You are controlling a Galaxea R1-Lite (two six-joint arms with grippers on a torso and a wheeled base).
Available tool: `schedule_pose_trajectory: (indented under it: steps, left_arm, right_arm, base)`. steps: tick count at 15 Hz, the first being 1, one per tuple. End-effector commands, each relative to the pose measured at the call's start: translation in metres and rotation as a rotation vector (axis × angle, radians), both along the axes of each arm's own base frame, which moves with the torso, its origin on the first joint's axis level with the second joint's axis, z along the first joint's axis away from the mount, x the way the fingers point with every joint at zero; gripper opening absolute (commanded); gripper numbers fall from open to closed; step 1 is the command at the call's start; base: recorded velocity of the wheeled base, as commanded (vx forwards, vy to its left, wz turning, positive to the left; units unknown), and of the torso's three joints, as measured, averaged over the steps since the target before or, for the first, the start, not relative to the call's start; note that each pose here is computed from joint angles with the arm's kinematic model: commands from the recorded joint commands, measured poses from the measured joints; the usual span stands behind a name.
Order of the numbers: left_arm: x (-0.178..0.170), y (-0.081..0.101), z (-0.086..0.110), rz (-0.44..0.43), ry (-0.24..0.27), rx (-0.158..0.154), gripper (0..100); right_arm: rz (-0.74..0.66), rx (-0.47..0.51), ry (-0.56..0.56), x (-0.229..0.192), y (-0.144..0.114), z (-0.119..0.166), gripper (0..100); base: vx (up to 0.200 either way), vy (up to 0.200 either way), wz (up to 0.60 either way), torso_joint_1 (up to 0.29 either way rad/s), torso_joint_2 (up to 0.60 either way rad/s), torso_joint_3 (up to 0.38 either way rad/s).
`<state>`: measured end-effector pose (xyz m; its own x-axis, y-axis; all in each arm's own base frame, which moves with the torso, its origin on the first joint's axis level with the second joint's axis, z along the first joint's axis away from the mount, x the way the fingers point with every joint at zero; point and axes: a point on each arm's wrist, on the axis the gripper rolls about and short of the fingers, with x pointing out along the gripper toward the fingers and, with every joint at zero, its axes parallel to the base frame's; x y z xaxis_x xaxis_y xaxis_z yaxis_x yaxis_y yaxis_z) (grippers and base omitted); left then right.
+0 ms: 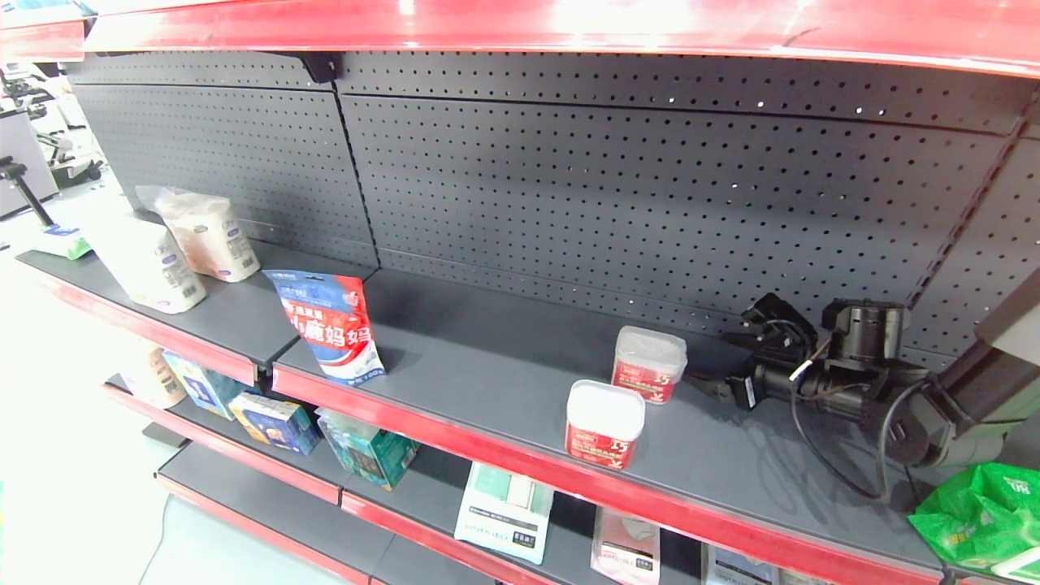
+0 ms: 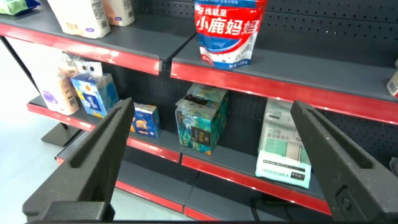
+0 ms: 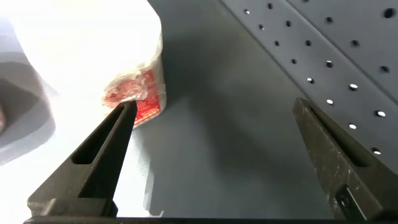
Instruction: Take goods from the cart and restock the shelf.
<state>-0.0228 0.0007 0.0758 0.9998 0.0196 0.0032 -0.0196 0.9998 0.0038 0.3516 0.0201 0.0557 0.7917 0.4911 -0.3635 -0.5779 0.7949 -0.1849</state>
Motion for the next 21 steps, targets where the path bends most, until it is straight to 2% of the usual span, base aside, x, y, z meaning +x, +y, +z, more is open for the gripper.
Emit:
schedule_pose_trajectory:
  steps: [1,10,15,21]
  left_arm:
    - [0.000,0.000,0.000,0.000,0.000,0.001,100]
    - [0.000,0.000,0.000,0.000,0.000,0.001,100]
    - [0.000,0.000,0.000,0.000,0.000,0.001,100]
    - [0.000,0.000,0.000,0.000,0.000,0.001,100]
  right_arm:
    - [0.002,0.001,-0.002,0.000,0.001,0.001,100]
    - [0.022,0.010,-0.004,0.001,0.009,0.002,100]
    - [0.003,0.010,-0.015,-0.002,0.005,0.008,100]
    - [-0.250,0.064,-0.086,-0.040,-0.015,0.061,100]
  base:
    - [0.000,0.000,0.00,0.000,0.00,0.000]
    - [0.000,0.000,0.00,0.000,0.00,0.000]
    - [0.000,0.000,0.00,0.000,0.00,0.000]
    - [0.000,0.000,0.00,0.000,0.00,0.000]
